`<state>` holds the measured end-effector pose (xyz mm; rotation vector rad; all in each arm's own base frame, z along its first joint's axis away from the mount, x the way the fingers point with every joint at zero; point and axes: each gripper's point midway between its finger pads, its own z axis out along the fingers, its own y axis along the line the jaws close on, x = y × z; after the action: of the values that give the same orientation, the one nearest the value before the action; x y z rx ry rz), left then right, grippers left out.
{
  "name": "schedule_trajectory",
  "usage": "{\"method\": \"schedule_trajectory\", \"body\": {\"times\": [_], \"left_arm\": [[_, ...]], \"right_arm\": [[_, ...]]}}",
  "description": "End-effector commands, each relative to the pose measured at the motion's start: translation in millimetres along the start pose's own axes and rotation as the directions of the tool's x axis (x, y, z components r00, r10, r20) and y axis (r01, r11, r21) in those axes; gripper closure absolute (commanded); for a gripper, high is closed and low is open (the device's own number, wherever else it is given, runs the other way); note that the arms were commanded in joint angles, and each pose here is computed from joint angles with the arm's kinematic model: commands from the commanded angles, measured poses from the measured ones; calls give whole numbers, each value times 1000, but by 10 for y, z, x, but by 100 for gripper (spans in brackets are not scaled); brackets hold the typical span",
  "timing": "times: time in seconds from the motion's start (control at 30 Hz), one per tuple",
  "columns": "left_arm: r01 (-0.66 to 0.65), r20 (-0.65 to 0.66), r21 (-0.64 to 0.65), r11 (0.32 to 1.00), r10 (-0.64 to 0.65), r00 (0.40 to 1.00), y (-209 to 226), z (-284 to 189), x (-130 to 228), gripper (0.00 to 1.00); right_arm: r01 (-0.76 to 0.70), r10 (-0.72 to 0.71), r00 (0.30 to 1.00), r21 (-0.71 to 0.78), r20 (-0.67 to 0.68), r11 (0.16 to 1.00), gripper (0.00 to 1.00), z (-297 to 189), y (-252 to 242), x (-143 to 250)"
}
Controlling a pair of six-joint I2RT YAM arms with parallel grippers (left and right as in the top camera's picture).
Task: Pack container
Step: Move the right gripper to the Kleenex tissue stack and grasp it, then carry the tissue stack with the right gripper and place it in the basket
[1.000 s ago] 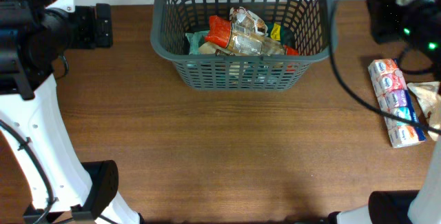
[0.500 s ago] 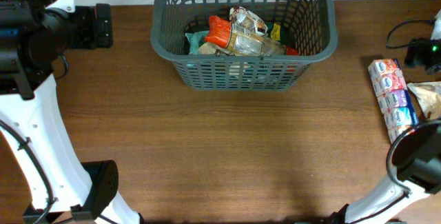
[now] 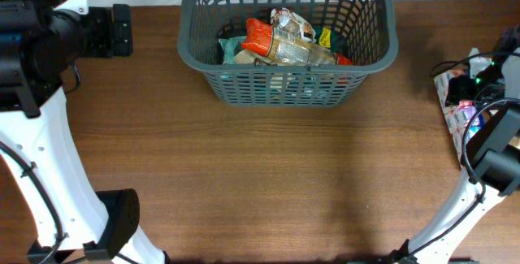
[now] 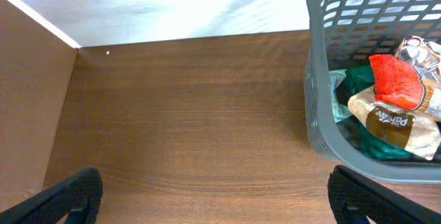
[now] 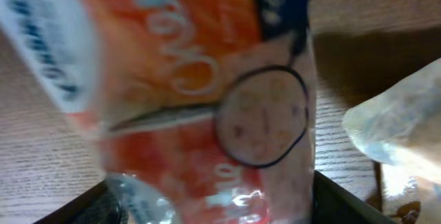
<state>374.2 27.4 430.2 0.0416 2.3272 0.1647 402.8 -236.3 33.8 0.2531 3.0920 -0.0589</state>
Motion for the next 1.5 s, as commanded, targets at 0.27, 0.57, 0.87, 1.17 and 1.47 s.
{"method": "schedule_trajectory", "body": {"times": [0.27,0.57,0.87,1.17,1.47], "left_arm": [[15,1,-6,1000,-15,1000,20,-13,4,1],[15,1,-6,1000,-15,1000,20,-13,4,1],[15,1,-6,1000,-15,1000,20,-13,4,1],[15,1,-6,1000,-15,1000,20,-13,4,1],[15,1,-6,1000,-15,1000,20,-13,4,1]], "right_arm": [[-38,33,993,-38,-115,999,51,454,92,215],[-181,202,979,-317,33,931,96,-233,505,-200],[15,166,842,-331,514,944,96,-2695,763,-475],[636,-331,299,73,895,769,96,-4684,2694,375],[849,-700,-104,430,706,307,96,-4012,4098,221]]}}
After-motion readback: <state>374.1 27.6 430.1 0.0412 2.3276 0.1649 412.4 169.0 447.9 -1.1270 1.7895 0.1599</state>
